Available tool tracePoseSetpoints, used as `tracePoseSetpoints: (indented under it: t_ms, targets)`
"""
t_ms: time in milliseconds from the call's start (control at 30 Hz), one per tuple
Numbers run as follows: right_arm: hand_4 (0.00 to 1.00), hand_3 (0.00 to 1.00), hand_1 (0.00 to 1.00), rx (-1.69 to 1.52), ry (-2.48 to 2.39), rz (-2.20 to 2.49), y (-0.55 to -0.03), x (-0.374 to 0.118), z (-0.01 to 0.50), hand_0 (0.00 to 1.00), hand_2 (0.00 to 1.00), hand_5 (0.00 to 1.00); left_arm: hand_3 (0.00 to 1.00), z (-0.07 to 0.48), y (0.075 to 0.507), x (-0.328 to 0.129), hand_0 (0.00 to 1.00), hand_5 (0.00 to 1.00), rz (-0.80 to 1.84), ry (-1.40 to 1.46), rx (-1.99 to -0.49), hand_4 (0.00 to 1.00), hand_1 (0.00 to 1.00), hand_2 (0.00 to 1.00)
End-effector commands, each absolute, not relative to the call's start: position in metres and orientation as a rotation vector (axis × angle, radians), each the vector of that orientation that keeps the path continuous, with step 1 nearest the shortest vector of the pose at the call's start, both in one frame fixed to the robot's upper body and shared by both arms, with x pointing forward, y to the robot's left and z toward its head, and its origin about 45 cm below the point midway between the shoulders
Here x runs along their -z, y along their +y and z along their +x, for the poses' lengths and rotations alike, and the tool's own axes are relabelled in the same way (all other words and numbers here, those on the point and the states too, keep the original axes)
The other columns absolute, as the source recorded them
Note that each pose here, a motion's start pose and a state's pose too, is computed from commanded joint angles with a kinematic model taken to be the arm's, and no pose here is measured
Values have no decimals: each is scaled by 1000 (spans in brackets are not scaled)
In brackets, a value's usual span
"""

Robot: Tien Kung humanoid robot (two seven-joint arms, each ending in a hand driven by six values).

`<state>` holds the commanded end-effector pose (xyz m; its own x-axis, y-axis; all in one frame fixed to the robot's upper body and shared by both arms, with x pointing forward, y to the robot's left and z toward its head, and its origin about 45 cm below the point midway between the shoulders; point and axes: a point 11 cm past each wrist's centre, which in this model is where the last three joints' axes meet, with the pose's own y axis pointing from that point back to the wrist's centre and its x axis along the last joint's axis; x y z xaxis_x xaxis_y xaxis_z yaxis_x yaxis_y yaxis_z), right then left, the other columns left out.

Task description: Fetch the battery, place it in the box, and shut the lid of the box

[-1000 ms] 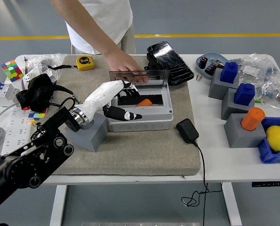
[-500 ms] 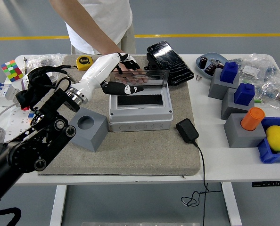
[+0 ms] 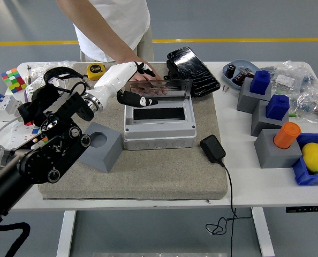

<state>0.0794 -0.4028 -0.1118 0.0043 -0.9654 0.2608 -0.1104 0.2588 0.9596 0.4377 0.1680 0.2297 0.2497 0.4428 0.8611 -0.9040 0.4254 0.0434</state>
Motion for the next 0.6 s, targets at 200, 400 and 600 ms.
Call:
tracePoseSetpoints:
  t_ms: [200, 400, 600]
  targets:
    - [998, 625, 662, 945, -1391, 1098, -403, 112, 80, 680, 695, 615, 614, 424, 167, -233, 505, 316, 588, -900, -977, 998, 659, 626]
    - [998, 625, 661, 947, -1389, 1096, -403, 112, 78, 680, 695, 615, 608, 406, 159, -240, 443, 335, 530, -899, -956, 998, 622, 603]
    - [998, 624, 661, 946, -1388, 1096, -403, 112, 78, 679, 696, 615, 610, 394, 154, -236, 408, 352, 525, -878, -924, 998, 601, 596]
